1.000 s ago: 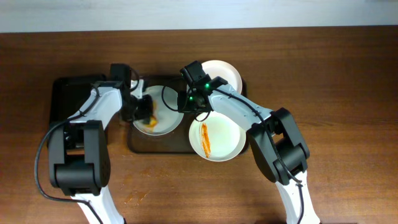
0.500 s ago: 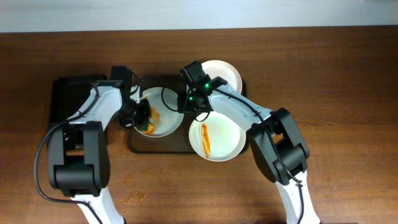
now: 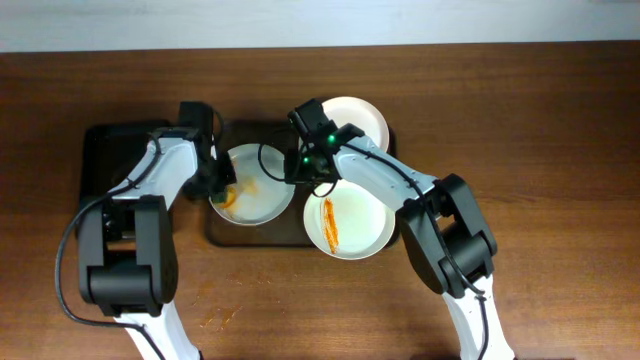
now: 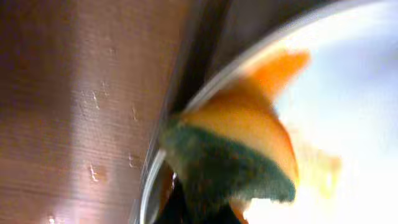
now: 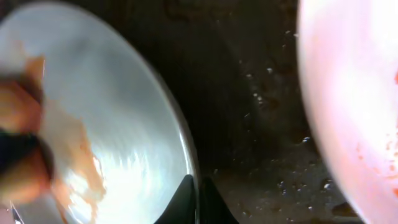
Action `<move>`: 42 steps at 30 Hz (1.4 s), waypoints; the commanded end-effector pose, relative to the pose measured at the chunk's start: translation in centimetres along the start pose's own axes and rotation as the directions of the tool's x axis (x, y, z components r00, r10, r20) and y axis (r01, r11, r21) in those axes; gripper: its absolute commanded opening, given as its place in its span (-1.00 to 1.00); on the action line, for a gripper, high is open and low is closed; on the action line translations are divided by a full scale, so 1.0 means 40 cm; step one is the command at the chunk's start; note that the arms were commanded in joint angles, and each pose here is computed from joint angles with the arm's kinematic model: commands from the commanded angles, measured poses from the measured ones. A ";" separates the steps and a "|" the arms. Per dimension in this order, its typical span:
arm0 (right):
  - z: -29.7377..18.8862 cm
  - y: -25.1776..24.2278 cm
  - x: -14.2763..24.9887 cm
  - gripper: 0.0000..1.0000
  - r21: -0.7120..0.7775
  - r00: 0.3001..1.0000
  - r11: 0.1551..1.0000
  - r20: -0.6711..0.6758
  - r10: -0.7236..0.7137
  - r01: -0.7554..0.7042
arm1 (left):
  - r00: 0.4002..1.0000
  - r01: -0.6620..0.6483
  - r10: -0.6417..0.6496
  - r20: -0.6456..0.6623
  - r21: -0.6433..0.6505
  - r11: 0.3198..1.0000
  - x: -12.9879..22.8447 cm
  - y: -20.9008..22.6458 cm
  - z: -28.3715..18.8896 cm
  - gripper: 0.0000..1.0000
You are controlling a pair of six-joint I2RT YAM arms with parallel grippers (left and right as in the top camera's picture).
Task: Clean dirty plates on tray and stack at the side
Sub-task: 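Scrub the held left plate with the sponge in the left gripper, then carry the cleaned plate right and set it on the table with right gripper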
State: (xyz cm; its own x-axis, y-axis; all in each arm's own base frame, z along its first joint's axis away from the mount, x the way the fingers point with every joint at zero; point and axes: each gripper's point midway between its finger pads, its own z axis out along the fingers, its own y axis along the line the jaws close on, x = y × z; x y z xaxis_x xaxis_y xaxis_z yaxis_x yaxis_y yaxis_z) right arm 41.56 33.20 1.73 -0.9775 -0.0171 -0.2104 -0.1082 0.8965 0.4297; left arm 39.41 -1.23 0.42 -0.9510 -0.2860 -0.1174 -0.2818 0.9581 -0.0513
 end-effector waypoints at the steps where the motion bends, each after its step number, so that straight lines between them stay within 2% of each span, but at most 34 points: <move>1: 0.001 0.017 -0.001 -0.92 -0.011 1.000 1.000 -0.001 -0.007 0.007 | 0.958 -0.092 0.176 -0.225 0.340 0.936 0.147 -0.112 0.002 -0.99; 2: 0.000 0.017 -0.001 -0.92 -0.011 1.000 1.000 -0.001 -0.007 0.007 | 0.947 -0.118 0.248 -0.205 0.496 0.860 0.159 -0.173 -0.027 -0.99; 4: 0.001 0.018 0.000 -0.92 -0.013 1.000 1.000 -0.003 -0.007 0.007 | 0.956 -0.156 0.271 -0.117 0.579 0.800 0.123 -0.216 -0.041 -0.99; 6: 0.001 0.016 0.002 -0.91 -0.011 1.000 1.000 -0.007 -0.005 0.005 | 0.968 -0.217 0.249 0.024 0.578 0.787 0.041 -0.237 -0.037 -0.98; 8: 0.001 0.015 0.004 -0.92 -0.009 1.000 1.000 -0.009 -0.005 0.005 | 0.973 -0.230 0.180 0.146 0.524 0.820 -0.051 -0.236 -0.031 -0.98; 9: 0.001 0.015 0.004 -0.92 -0.009 1.000 1.000 -0.009 -0.005 0.005 | 0.964 -0.251 0.173 0.200 0.486 0.837 -0.085 -0.228 -0.028 -0.98; 10: 0.001 0.015 0.003 -0.92 -0.009 1.000 1.000 -0.008 -0.005 0.005 | 0.963 -0.229 0.144 0.229 0.405 0.885 -0.115 -0.196 -0.014 -0.99; 12: 0.001 0.014 0.003 -0.92 -0.007 1.000 1.000 -0.006 -0.005 0.005 | 0.978 -0.062 0.029 0.208 0.154 0.986 -0.130 -0.076 0.023 -0.98; 14: 0.001 0.014 0.002 -0.92 -0.007 1.000 1.000 -0.006 -0.005 0.005 | 0.993 0.071 -0.067 0.100 -0.037 0.997 -0.057 0.023 0.040 -0.99; 16: 0.001 0.014 0.003 -0.92 -0.007 1.000 1.000 -0.006 -0.005 0.005 | 0.997 0.064 -0.068 -0.048 -0.071 0.995 0.034 0.042 0.041 -0.99; 18: 0.001 0.015 0.003 -0.92 -0.008 1.000 1.000 -0.007 -0.005 0.005 | 0.982 0.002 0.005 -0.190 0.040 0.999 0.110 0.001 0.031 -0.99; 19: 0.001 0.016 0.004 -0.92 -0.010 1.000 1.000 -0.009 -0.005 0.005 | 0.968 -0.071 0.120 -0.220 0.222 0.973 0.132 -0.067 0.017 -0.99; 20: 0.000 0.016 0.004 -0.92 -0.011 1.000 1.000 -0.009 -0.005 0.005 | 0.953 -0.127 0.227 -0.199 0.418 0.899 0.142 -0.144 -0.015 -0.98; 21: 0.001 0.017 0.005 -0.92 -0.014 1.000 1.000 -0.012 -0.005 0.005 | 0.950 -0.146 0.267 -0.164 0.521 0.841 0.133 -0.189 -0.046 -0.99; 22: 0.001 0.018 0.006 -0.92 -0.015 1.000 1.000 -0.014 -0.004 0.004 | 0.952 -0.157 0.275 -0.133 0.560 0.814 0.112 -0.211 -0.069 -0.98; 24: 0.001 0.016 0.009 -0.92 -0.012 1.000 1.000 -0.019 -0.003 0.003 | 0.961 -0.237 0.276 0.018 0.570 0.787 -0.008 -0.249 -0.152 -0.99; 26: 0.001 0.012 0.007 -0.88 -0.004 1.000 1.000 -0.014 -0.003 0.003 | 0.978 -0.210 0.193 0.086 0.487 0.848 -0.106 -0.221 -0.202 -0.98; 28: 0.001 0.007 0.001 -0.49 0.009 1.000 1.000 -0.001 -0.004 0.004 | 0.984 -0.175 0.138 0.116 0.411 0.895 -0.155 -0.175 -0.219 -0.98; 29: 0.002 0.003 -0.003 -0.34 0.017 1.000 1.000 0.007 -0.005 0.005 | 0.990 -0.126 0.090 0.112 0.379 0.917 -0.170 -0.143 -0.215 -0.99; 30: 0.012 0.003 -0.004 -0.28 0.014 1.000 1.000 0.009 -0.007 0.007 | 0.993 -0.079 0.042 0.109 0.357 0.931 -0.184 -0.108 -0.212 -0.98; 31: 0.032 0.003 0.005 -0.28 0.015 1.000 1.000 0.001 -0.011 0.011 | 0.993 -0.063 0.023 0.115 0.355 0.933 -0.194 -0.086 -0.213 -0.99; 32: 0.046 0.005 0.016 -0.37 0.018 1.000 1.000 -0.009 -0.017 0.017 | 0.993 -0.047 0.006 0.116 0.354 0.934 -0.201 -0.067 -0.213 -0.98; 34: 0.057 0.018 0.022 -0.92 0.011 1.000 1.000 -0.008 -0.029 0.029 | 0.992 -0.020 -0.021 0.125 0.316 0.949 -0.214 -0.024 -0.208 -0.99; 36: 0.048 0.029 0.020 -0.92 -0.016 1.000 1.000 -0.015 -0.028 0.027 | 0.990 -0.019 -0.024 0.140 0.298 0.954 -0.223 -0.014 -0.207 -0.98; 38: -0.018 0.065 -0.036 -0.92 -0.022 0.994 0.996 0.060 -0.086 0.087 | 0.988 -0.023 -0.024 0.154 0.296 0.955 -0.231 -0.013 -0.208 -0.99; 40: -0.150 0.067 -0.118 -0.92 0.148 0.965 0.981 0.212 -0.155 0.125 | 0.986 -0.013 -0.028 0.167 0.238 0.971 -0.238 0.012 -0.202 -0.98; 42: -0.274 0.090 -0.163 -0.92 0.311 0.900 0.932 0.326 -0.290 0.187 | 0.982 0.001 -0.038 0.187 0.190 0.982 -0.250 0.042 -0.200 -0.99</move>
State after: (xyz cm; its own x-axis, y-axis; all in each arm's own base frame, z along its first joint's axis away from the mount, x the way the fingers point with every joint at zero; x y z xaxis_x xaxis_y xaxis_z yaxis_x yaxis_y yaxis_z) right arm 43.88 32.15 6.52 -0.9115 -0.0906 -0.4013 -0.1917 0.9566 0.2195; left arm 46.85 1.74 8.81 -0.9182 -0.2983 -0.2604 -0.2204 0.9313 -0.2899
